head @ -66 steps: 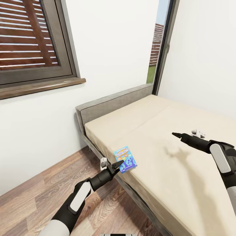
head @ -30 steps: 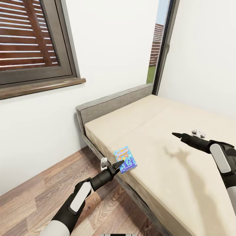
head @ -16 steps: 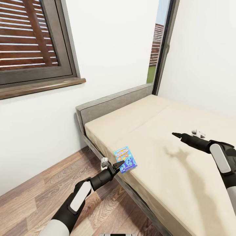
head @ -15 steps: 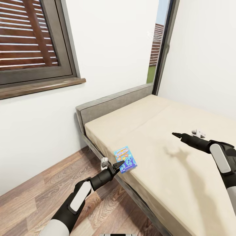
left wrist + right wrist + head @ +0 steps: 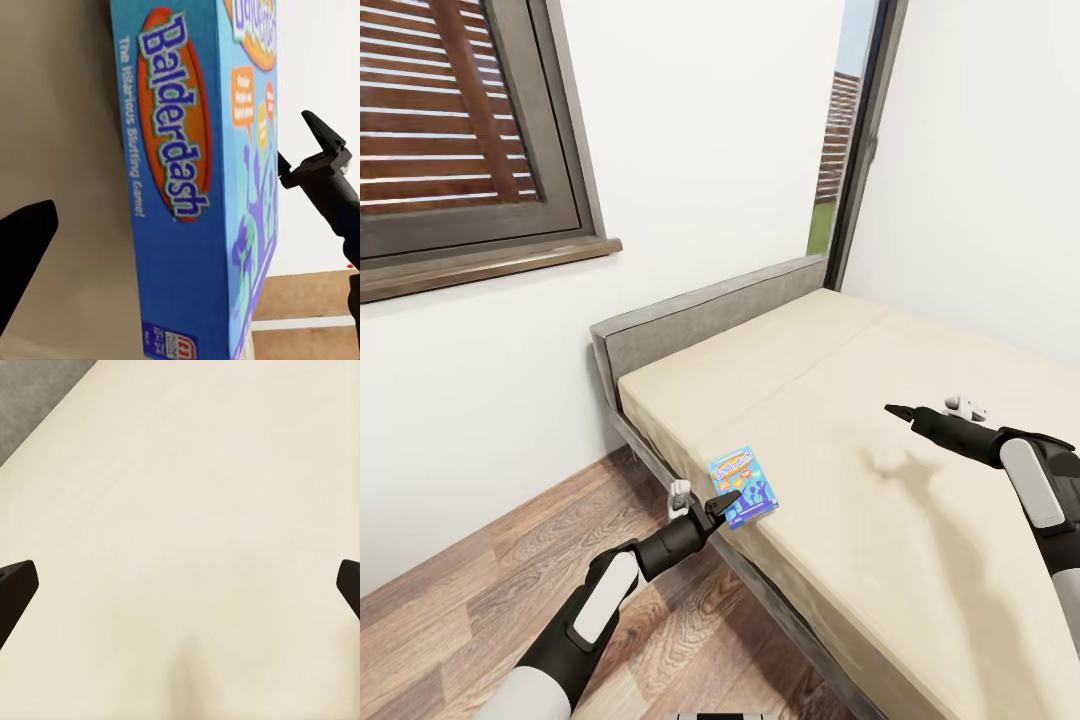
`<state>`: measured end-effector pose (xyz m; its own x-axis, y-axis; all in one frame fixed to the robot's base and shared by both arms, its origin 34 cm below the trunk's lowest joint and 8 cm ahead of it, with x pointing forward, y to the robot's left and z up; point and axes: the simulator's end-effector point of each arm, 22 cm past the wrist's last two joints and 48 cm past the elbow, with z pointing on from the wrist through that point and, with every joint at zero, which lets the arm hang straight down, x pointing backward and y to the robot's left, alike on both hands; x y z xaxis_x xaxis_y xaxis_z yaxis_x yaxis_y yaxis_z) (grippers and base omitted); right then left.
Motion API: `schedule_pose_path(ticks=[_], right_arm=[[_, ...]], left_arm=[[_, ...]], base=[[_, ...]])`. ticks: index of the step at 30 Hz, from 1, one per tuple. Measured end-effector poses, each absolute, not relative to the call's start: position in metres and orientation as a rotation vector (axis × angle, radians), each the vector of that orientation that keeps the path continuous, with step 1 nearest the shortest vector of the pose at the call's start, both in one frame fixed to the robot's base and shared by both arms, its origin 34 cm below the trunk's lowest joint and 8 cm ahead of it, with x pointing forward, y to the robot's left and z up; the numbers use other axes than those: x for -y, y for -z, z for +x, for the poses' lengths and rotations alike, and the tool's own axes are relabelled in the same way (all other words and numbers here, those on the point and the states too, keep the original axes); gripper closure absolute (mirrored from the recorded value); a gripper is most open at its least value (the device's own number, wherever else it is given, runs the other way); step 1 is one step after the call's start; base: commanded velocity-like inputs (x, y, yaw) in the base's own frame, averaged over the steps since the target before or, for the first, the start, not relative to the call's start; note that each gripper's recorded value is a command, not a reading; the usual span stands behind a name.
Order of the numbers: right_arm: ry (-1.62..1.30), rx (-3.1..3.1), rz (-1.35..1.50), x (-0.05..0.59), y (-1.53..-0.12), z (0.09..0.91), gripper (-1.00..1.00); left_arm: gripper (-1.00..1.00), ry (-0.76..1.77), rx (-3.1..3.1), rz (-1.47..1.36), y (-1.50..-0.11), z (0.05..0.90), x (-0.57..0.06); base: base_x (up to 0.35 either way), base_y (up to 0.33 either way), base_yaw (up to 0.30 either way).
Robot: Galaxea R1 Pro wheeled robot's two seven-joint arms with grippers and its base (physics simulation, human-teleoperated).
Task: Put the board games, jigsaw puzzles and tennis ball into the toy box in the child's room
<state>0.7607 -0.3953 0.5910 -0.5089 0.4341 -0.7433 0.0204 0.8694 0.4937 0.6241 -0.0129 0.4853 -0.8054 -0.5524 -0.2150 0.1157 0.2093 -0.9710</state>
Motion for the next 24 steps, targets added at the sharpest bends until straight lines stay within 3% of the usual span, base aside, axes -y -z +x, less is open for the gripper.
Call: schedule_pose_path(ticks=[24], right_arm=[[-0.53, -2.055, 0.329, 0.3949, -0.5909, 0.7607, -1.0]], left_arm=[[-1.0, 1.629, -1.972, -0.405, -0.4826, 0.6247, 0.0129]], base=[[0.0, 0.0, 0.0]])
